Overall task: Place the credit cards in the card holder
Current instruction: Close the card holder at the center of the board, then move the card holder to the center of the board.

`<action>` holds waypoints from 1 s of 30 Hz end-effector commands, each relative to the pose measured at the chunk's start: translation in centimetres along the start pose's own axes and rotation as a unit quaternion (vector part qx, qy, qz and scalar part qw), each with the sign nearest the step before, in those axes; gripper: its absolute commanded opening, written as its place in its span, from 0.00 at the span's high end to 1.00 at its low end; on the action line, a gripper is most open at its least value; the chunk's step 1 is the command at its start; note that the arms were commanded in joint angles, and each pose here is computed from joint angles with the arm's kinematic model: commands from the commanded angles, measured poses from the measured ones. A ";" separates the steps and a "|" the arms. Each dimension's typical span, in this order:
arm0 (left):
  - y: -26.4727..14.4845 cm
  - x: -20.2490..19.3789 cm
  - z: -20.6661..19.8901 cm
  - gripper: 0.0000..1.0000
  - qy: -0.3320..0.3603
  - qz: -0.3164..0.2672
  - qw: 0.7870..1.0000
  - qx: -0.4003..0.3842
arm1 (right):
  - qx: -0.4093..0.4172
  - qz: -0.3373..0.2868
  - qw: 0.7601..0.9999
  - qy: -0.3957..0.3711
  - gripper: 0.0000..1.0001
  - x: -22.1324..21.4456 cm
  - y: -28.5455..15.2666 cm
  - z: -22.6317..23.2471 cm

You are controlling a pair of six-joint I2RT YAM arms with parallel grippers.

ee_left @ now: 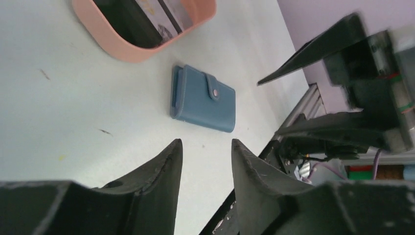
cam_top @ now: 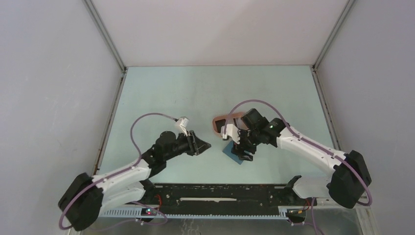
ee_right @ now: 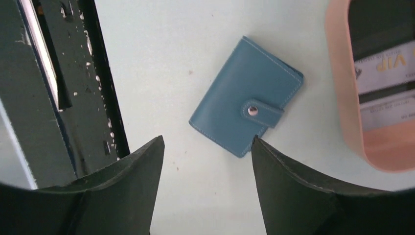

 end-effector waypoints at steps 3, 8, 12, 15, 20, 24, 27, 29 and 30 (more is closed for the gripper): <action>-3.1 4.2 0.9 0.39 0.087 -0.059 0.989 0.105 | -0.075 -0.003 0.997 -0.019 0.21 2.2 4.0 -0.4; -5.5 5.3 1.8 0.28 0.101 -0.096 0.978 0.157 | -0.134 0.040 0.990 0.017 0.15 2.0 7.2 -1.6; -6.5 5.3 2.2 0.27 0.102 -0.113 0.973 0.174 | -0.155 0.073 0.985 0.009 0.14 1.1 8.6 -1.8; -6.9 5.2 2.4 0.26 0.103 -0.119 0.971 0.178 | -0.180 0.097 0.979 0.002 0.20 0.2 8.8 -2.5; -7.2 5.1 2.5 0.26 0.106 -0.119 0.971 0.180 | -0.204 0.114 0.972 0.019 0.41 -1.3 7.1 -4.2; -7.1 5.0 2.6 0.25 0.107 -0.119 0.971 0.179 | -0.215 0.124 0.967 0.056 0.49 -3.2 5.2 -6.1; -6.8 5.1 2.5 0.25 0.107 -0.120 0.971 0.175 | -0.228 0.124 0.963 0.076 0.50 -4.4 4.1 -7.7; -6.5 5.1 2.4 0.25 0.107 -0.119 0.972 0.171 | -0.239 0.124 0.960 0.080 0.50 -5.0 3.7 -8.9; -6.5 5.2 2.3 0.25 0.107 -0.119 0.972 0.170 | -0.246 0.124 0.957 0.086 0.51 -5.3 3.4 -9.6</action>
Point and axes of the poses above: each gripper's point midway between its finger pads, its own y axis out along the fingers, its own z axis along the line the jaws close on, x = y × z, the point moved 4 cm from there along -y, back along the fingers, and after that the axes turned 11 degrees about y, right-handed, at the moved point
